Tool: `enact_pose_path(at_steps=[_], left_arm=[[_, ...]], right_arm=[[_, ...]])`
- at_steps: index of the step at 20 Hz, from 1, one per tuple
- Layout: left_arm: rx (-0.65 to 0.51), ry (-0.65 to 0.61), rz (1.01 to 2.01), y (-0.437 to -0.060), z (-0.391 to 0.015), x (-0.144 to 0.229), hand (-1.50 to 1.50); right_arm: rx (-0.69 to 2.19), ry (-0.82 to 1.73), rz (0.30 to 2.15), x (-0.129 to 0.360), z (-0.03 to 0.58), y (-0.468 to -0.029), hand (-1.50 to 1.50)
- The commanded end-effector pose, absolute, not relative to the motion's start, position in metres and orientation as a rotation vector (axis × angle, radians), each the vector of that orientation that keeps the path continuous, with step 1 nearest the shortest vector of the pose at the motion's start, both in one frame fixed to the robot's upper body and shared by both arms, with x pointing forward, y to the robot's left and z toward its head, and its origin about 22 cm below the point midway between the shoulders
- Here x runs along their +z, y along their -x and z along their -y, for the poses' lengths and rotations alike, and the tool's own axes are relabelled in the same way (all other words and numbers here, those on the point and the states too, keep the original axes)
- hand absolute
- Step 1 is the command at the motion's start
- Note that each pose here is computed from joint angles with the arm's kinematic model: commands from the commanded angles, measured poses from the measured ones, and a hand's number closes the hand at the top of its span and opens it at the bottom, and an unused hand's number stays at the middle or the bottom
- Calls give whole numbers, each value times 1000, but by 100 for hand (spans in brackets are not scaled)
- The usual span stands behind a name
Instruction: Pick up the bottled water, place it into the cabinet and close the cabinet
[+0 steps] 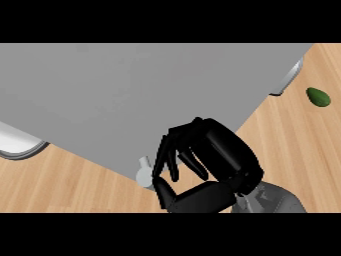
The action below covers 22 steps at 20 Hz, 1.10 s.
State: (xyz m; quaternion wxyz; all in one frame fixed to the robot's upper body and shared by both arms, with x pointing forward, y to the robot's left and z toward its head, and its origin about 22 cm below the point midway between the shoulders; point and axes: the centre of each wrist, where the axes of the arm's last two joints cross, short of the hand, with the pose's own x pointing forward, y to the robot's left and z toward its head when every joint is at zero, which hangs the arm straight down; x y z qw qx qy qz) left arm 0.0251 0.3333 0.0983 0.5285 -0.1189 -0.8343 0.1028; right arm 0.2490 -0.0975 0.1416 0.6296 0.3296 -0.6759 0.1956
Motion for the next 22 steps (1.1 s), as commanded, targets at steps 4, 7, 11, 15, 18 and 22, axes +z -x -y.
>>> enact_pose_path(at_steps=[4,7,11,15,18,22], left_arm=[[274,293,2010,-12,-348,96,-150],[265,281,2015,-3,-339,120,-150],[277,313,2000,-4,-357,111,-150],[266,289,1996,-5,-362,120,-150],[280,308,2003,0,-362,114,-150],[273,321,2003,-5,-356,115,-150]], right_arm=[[380,-766,1592,174,121,-325,150],[423,-729,1573,162,105,-343,150],[469,-760,1567,175,101,-366,150],[497,-764,1556,159,99,-367,150],[493,-772,1532,166,98,-380,150],[492,-845,1482,168,83,-382,150]])
